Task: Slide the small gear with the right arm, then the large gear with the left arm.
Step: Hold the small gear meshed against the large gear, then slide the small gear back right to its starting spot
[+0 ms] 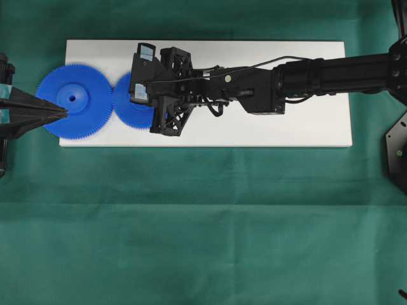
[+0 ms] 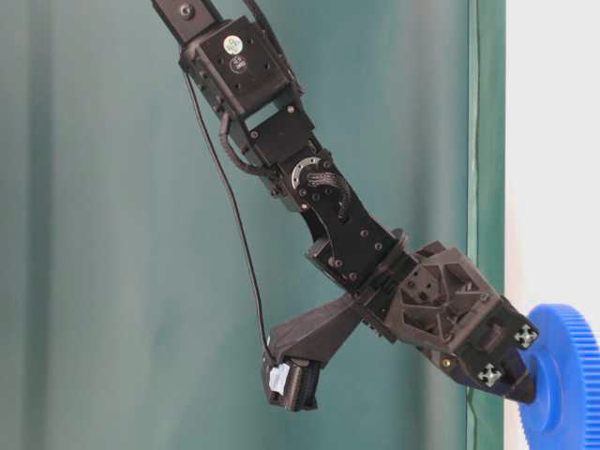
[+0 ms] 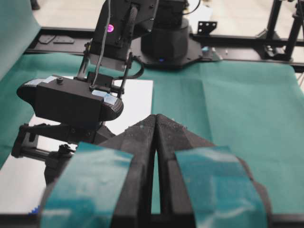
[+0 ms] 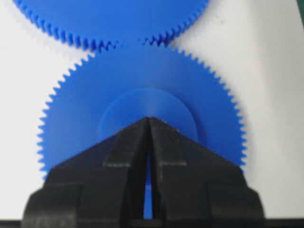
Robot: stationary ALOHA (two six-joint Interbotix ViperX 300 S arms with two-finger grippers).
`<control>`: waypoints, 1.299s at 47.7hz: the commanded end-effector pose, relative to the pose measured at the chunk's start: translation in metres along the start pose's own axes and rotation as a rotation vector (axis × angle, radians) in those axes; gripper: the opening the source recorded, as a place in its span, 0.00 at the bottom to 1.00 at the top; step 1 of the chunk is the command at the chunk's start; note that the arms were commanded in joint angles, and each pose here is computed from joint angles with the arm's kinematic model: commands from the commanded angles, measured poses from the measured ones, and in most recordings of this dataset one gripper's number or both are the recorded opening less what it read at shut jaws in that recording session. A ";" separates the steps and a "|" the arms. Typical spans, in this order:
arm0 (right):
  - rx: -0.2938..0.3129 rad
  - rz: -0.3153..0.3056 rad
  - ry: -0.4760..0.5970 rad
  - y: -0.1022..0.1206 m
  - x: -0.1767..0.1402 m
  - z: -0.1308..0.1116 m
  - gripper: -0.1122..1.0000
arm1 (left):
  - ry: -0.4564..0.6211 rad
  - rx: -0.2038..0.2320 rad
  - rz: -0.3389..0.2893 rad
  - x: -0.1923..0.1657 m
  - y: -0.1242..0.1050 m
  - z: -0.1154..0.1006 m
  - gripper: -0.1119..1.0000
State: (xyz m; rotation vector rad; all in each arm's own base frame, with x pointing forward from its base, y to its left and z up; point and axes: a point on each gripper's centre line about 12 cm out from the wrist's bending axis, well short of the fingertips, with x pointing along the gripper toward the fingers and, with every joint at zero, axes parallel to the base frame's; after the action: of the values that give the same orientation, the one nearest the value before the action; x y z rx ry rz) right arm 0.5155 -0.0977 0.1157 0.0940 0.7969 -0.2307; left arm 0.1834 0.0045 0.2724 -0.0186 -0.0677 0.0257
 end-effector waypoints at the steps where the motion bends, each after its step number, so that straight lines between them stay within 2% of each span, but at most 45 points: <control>1: -0.008 0.007 -0.008 0.006 -0.005 0.005 0.56 | -0.009 -0.003 0.002 0.001 0.000 0.003 0.10; 42: -0.004 0.000 0.013 0.005 -0.006 0.003 0.56 | -0.006 -0.004 0.002 0.001 0.000 0.002 0.10; 53: 0.004 -0.033 0.119 -0.003 -0.023 -0.013 0.56 | -0.002 -0.015 0.000 0.001 0.000 0.000 0.10; 62: 0.026 -0.048 0.182 -0.012 -0.049 -0.044 0.56 | -0.002 -0.017 0.002 0.001 0.000 0.000 0.10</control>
State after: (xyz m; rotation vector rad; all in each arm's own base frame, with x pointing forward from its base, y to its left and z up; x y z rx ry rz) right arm 0.4675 -0.0925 0.1206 0.1078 0.9441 -0.2648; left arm 0.1828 0.0042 0.2680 -0.0326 -0.0571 0.0239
